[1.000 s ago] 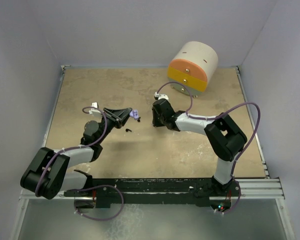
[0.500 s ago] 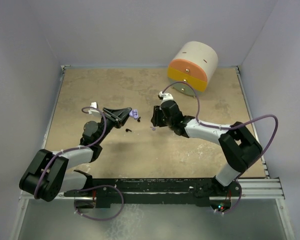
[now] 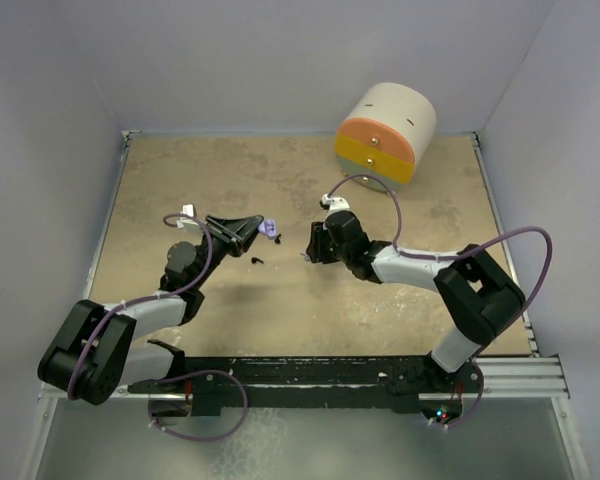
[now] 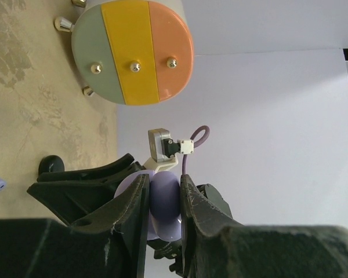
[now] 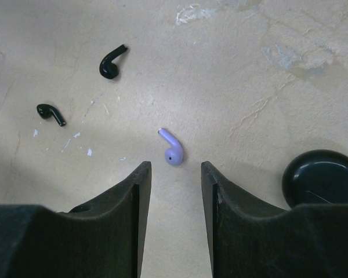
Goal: Insert the wireless bluetooth earbuds into the charging case
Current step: Pick up the earbud from the center of the board.
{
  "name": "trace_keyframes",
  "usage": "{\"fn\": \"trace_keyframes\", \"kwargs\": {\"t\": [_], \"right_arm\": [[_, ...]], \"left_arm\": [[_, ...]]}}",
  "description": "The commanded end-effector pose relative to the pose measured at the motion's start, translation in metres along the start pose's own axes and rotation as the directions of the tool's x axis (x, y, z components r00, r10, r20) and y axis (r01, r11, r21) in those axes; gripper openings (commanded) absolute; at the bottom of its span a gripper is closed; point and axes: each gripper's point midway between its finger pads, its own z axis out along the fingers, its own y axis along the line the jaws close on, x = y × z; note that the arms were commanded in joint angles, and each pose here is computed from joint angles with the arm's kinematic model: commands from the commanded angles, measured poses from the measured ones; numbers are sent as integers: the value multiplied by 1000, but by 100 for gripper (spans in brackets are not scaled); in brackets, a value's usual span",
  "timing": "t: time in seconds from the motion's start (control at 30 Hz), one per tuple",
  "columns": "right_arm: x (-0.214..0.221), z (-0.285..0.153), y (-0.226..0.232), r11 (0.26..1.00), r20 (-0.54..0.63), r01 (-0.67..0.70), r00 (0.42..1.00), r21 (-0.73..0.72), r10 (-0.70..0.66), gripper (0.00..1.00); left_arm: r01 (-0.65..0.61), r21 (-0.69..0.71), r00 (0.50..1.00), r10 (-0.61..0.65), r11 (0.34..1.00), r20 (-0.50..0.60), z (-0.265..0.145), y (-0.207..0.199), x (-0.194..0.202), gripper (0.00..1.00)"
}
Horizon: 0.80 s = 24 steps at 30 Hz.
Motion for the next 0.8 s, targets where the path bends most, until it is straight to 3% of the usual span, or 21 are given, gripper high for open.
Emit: {"fn": "trace_keyframes", "kwargs": {"t": [0.0,0.77], "right_arm": [[-6,7,9,999,26,12,1000,-38,-11,42],[10,29,13,999,-4,46,999,-22,-46,40]], "left_arm": [[-22,72,1000,22,997,-1,-1,-22,0,0],[-22,60,1000,22,998,-2,-3,-17,0,0]]}}
